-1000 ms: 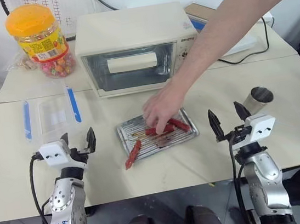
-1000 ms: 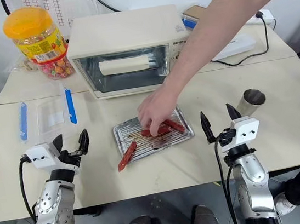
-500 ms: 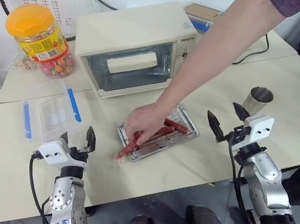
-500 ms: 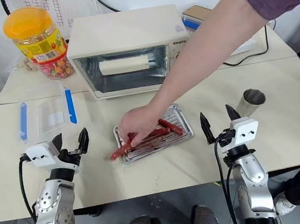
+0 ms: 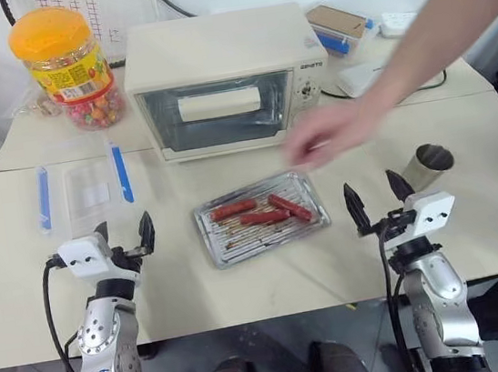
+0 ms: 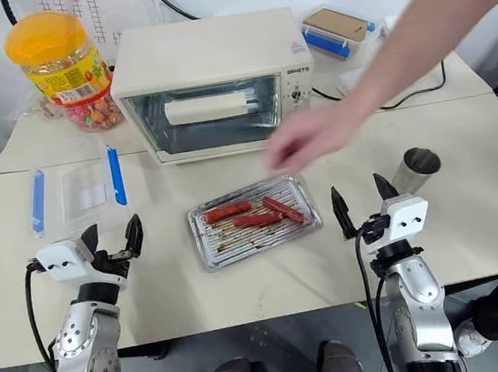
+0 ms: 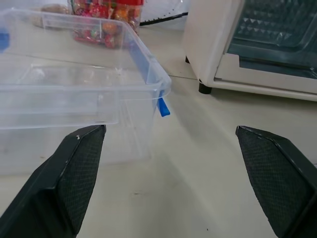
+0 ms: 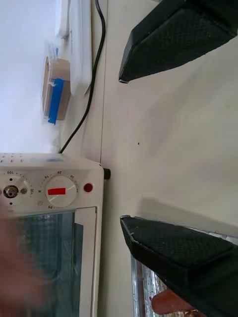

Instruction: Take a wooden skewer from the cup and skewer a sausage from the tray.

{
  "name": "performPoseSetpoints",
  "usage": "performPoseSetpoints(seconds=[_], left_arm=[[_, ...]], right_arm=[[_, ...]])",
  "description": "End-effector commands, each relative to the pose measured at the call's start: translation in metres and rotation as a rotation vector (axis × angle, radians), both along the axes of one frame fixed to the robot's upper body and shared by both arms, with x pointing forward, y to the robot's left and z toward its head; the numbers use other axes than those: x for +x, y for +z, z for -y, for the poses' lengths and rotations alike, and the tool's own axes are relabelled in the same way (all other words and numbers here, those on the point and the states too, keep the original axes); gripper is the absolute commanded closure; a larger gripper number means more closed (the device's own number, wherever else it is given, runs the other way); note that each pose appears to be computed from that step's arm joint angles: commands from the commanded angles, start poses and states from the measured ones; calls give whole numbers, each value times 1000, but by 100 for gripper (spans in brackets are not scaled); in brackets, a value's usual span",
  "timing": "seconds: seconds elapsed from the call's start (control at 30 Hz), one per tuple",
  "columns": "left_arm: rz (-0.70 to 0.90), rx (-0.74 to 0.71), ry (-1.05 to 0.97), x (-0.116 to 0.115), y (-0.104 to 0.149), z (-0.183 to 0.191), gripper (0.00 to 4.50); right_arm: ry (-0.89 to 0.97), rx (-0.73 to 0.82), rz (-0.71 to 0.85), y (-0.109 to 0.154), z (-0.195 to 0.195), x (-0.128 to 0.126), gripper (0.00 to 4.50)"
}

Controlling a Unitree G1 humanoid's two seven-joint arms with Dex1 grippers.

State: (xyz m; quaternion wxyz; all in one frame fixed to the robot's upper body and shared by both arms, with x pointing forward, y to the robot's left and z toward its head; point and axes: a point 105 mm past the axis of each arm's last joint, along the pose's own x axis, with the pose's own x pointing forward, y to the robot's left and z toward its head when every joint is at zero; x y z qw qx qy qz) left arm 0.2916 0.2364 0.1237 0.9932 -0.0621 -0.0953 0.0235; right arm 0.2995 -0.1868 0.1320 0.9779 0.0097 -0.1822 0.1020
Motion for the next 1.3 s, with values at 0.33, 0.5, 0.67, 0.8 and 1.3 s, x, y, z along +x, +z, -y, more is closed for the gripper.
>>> performPoseSetpoints(seconds=[0.33, 0.5, 0.67, 0.8, 1.3], left_arm=[[47, 23, 20, -8, 14, -6, 3], [47, 23, 27, -11, 14, -7, 3], [52, 16, 19, -9, 15, -4, 3], [56, 14, 9, -10, 15, -1, 3], [65, 12, 2, -13, 18, 0, 3]], right_arm=[[19, 13, 47, 11, -1, 1, 0], [25, 10, 38, 9, 0, 0, 0], [24, 9, 44, 11, 1, 1, 0], [34, 10, 42, 11, -1, 1, 0], [54, 1, 31, 9, -3, 3, 0]])
